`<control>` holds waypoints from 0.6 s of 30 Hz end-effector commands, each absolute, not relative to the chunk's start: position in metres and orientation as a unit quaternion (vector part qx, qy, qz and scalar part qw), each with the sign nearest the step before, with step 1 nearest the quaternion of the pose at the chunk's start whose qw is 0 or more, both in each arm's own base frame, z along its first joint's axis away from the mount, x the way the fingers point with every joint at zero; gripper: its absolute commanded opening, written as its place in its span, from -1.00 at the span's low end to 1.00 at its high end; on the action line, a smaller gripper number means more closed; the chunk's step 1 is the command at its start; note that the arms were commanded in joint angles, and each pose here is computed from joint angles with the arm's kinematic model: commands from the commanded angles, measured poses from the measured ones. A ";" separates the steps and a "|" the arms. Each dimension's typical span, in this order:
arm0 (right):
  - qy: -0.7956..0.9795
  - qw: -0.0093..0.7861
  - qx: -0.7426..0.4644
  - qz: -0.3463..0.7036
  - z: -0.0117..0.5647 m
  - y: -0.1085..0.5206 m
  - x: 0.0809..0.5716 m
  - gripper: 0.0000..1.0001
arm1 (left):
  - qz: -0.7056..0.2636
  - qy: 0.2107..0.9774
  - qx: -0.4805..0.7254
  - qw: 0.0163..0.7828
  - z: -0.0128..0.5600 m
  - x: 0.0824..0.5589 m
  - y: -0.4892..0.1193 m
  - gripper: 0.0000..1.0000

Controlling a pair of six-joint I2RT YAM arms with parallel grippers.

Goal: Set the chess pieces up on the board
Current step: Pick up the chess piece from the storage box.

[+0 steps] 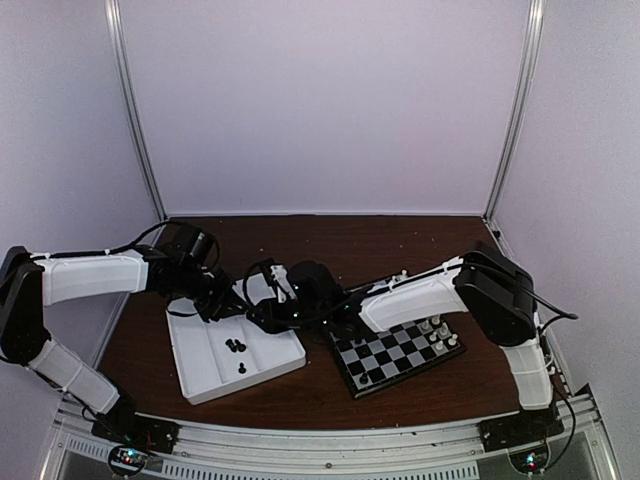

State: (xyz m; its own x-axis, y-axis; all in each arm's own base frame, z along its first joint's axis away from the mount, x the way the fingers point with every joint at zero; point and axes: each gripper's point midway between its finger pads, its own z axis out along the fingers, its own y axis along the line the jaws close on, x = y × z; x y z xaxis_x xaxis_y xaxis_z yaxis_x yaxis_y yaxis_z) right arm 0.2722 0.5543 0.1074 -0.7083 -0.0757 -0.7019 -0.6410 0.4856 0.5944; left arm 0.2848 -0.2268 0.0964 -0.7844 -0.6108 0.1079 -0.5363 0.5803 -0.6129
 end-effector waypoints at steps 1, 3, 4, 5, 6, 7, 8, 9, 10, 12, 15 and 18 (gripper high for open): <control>0.793 0.319 -0.224 0.468 0.119 0.563 0.277 -0.54 | -0.343 0.882 -0.317 0.060 0.103 0.284 -0.233 -0.76; 0.792 0.318 -0.226 0.470 0.119 0.565 0.277 -0.55 | -0.343 0.882 -0.318 0.059 0.102 0.283 -0.234 -0.76; 0.791 0.317 -0.227 0.471 0.119 0.566 0.277 -0.55 | -0.343 0.882 -0.318 0.058 0.101 0.283 -0.234 -0.76; 0.791 0.316 -0.228 0.471 0.119 0.566 0.277 -0.55 | -0.344 0.882 -0.318 0.057 0.101 0.282 -0.235 -0.76; 0.791 0.317 -0.228 0.472 0.119 0.567 0.277 -0.55 | -0.345 0.881 -0.318 0.057 0.100 0.282 -0.236 -0.76; 0.790 0.317 -0.229 0.472 0.119 0.567 0.277 -0.56 | -0.346 0.881 -0.317 0.056 0.100 0.282 -0.237 -0.76; 0.791 0.317 -0.229 0.472 0.119 0.567 0.277 -0.60 | -0.346 0.881 -0.317 0.054 0.100 0.282 -0.237 -0.76; 0.791 0.316 -0.230 0.471 0.118 0.567 0.277 -0.65 | -0.347 0.881 -0.316 0.054 0.100 0.282 -0.238 -0.76; 0.791 0.316 -0.230 0.470 0.119 0.568 0.277 -0.69 | -0.347 0.881 -0.316 0.054 0.100 0.281 -0.238 -0.76; 0.791 0.317 -0.230 0.470 0.118 0.567 0.277 -0.80 | -0.346 0.882 -0.316 0.054 0.100 0.281 -0.238 -0.76; 0.791 0.315 -0.230 0.470 0.118 0.568 0.277 -0.91 | -0.346 0.881 -0.316 0.055 0.100 0.281 -0.238 -0.75; 0.792 0.316 -0.229 0.469 0.117 0.567 0.277 -1.00 | -0.347 0.881 -0.316 0.055 0.101 0.281 -0.238 -0.75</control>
